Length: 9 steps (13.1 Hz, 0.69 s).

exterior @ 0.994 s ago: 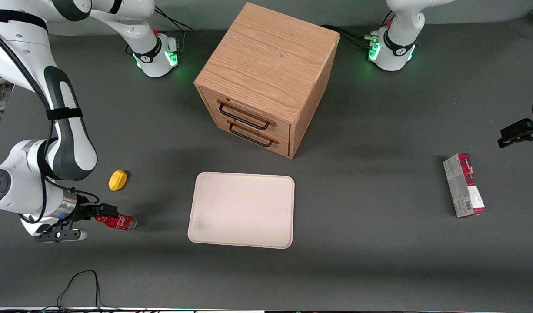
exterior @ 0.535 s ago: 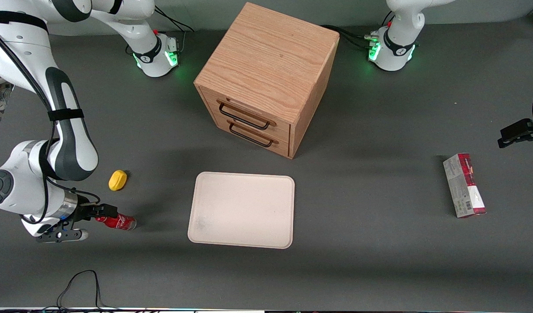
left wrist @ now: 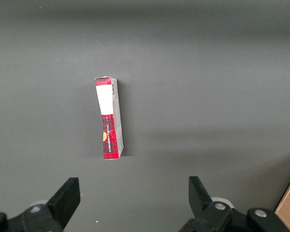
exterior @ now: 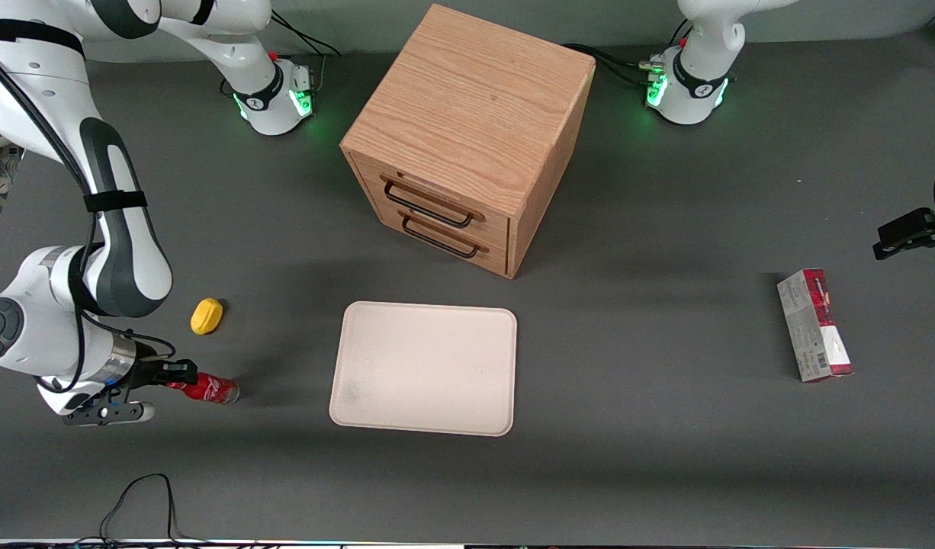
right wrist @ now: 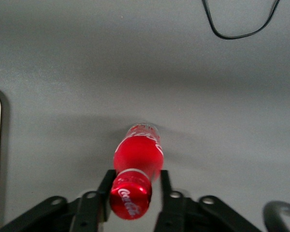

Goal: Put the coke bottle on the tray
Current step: 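Close the right gripper around the bottle's body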

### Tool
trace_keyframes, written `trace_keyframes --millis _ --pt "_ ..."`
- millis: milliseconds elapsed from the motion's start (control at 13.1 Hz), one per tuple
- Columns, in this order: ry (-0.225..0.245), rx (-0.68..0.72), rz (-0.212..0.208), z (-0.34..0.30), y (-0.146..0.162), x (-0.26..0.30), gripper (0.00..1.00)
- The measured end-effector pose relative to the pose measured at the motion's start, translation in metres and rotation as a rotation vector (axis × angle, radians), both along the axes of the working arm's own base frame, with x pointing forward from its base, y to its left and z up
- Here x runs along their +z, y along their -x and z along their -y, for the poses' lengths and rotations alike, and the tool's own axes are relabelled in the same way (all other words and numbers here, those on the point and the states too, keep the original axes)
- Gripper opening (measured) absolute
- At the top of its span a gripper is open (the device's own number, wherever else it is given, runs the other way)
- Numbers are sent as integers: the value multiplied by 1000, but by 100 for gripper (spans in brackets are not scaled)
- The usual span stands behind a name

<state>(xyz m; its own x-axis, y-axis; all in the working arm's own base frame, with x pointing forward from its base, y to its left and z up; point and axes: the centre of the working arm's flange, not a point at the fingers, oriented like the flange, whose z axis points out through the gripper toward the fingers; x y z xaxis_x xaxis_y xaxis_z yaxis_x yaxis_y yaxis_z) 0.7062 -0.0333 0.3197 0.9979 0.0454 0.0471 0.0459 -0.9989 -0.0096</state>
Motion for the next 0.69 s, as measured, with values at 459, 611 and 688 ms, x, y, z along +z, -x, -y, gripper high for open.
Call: trace_keyframes --millis 459,611,688 --pt "0 1 1 0 0 0 32" --pt "0 1 -2 0 -1 4 32" --pt "0 0 -15 0 -2 10 32"
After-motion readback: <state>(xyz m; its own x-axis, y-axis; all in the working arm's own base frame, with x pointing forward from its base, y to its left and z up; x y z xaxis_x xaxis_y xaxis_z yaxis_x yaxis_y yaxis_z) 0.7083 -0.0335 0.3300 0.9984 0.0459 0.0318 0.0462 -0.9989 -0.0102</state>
